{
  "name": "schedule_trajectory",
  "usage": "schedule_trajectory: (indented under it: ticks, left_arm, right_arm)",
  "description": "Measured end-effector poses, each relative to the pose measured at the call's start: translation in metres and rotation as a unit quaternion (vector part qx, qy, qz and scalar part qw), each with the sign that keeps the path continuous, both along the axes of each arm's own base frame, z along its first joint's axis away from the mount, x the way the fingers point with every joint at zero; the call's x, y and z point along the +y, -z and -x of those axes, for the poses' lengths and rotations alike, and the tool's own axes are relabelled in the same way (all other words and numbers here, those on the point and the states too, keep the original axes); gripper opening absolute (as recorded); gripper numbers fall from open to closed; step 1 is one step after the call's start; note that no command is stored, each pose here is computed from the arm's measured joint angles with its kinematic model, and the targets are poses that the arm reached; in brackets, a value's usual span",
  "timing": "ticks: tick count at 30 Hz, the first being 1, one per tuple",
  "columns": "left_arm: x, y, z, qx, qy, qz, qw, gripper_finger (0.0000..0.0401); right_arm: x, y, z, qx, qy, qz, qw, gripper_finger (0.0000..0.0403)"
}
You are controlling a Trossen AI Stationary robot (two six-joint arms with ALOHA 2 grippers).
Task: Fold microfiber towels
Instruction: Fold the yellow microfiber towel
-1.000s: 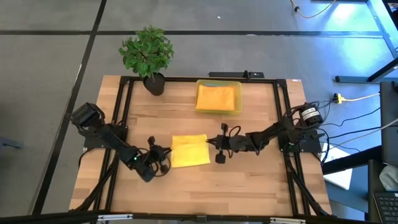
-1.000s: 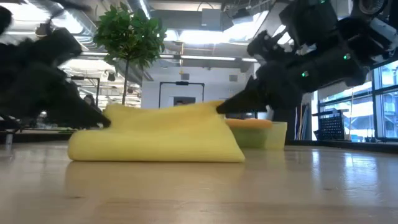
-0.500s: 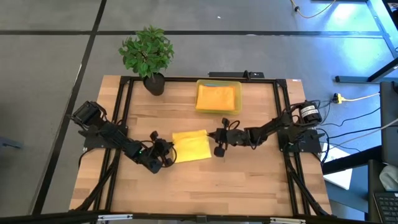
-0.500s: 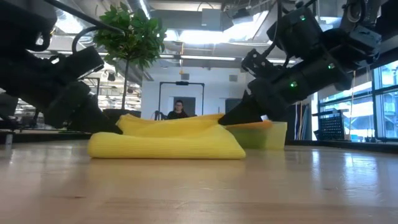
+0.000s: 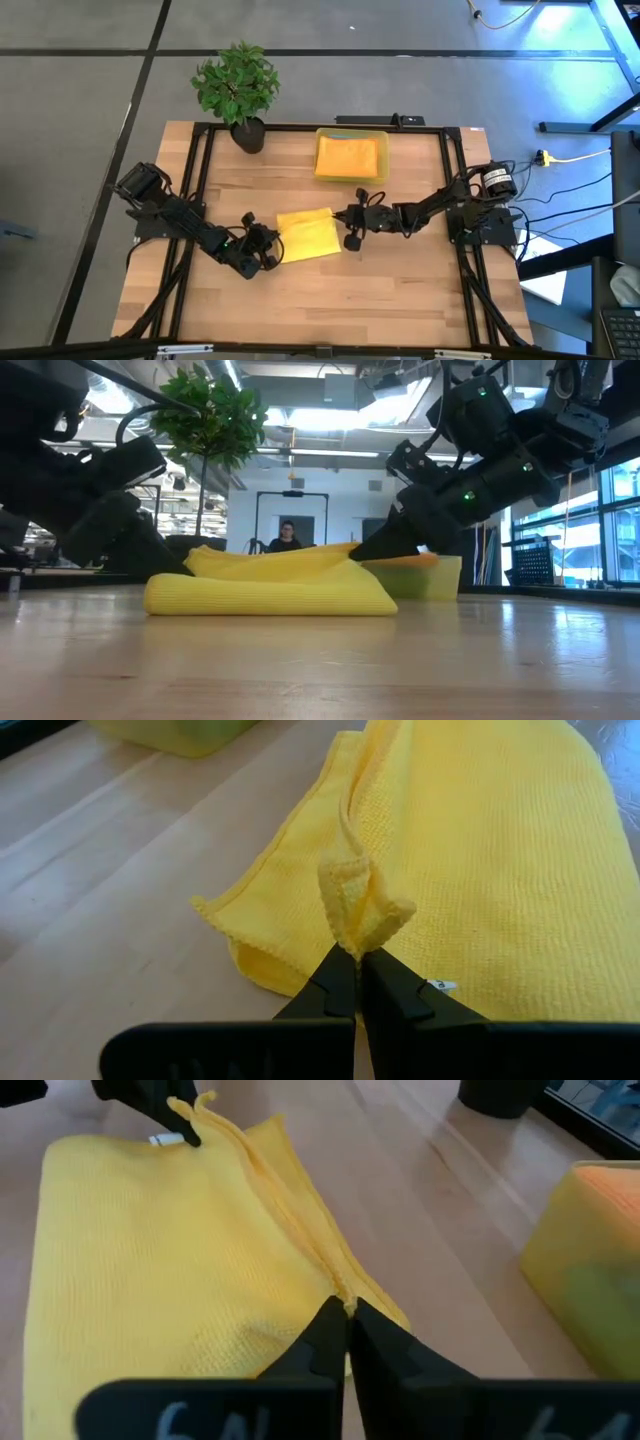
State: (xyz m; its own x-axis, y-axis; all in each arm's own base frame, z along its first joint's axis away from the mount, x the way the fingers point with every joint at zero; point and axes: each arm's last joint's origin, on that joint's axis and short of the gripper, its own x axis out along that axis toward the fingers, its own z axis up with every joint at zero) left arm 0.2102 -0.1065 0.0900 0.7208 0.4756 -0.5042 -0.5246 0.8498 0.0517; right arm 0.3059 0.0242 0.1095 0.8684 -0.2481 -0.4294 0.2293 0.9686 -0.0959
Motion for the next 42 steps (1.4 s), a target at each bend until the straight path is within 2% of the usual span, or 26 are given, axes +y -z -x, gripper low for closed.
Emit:
schedule_trajectory:
  ticks: [11, 15, 21, 25, 30, 34, 37, 42]
  left_arm:
    - [0.001, 0.000, 0.000, -0.009, -0.014, -0.001, 1.000, 0.0001]
    - [0.001, 0.000, 0.000, -0.006, -0.010, 0.001, 1.000, 0.0025]
    - [0.001, -0.003, 0.001, -0.008, -0.012, -0.002, 1.000, 0.0093]
    - [0.004, -0.020, 0.005, -0.021, -0.017, -0.004, 1.000, 0.0121]
    - [0.004, -0.050, 0.013, -0.067, -0.009, 0.014, 0.998, 0.0125]
    - [0.000, -0.063, 0.016, -0.095, 0.004, 0.008, 0.995, 0.0124]
    - [-0.003, -0.061, 0.015, -0.099, 0.006, 0.009, 0.995, 0.0124]
    - [-0.005, -0.044, 0.006, -0.089, 0.001, 0.002, 0.996, 0.0124]
  right_arm:
    - [-0.003, 0.000, 0.000, -0.002, 0.020, 0.005, 1.000, 0.0096]
    - [-0.003, 0.000, 0.000, -0.005, 0.023, -0.001, 1.000, 0.0112]
    - [-0.002, -0.001, 0.000, -0.005, 0.020, 0.003, 1.000, 0.0117]
    - [0.004, -0.006, 0.000, -0.009, -0.006, 0.018, 1.000, 0.0118]
    - [0.016, -0.024, 0.002, -0.042, -0.034, 0.019, 0.998, 0.0118]
    - [0.026, -0.033, 0.002, -0.073, -0.076, 0.013, 0.994, 0.0118]
    - [0.029, -0.033, 0.001, -0.089, -0.084, 0.005, 0.992, 0.0116]
    - [0.029, -0.018, -0.002, -0.077, -0.081, -0.015, 0.994, 0.0103]
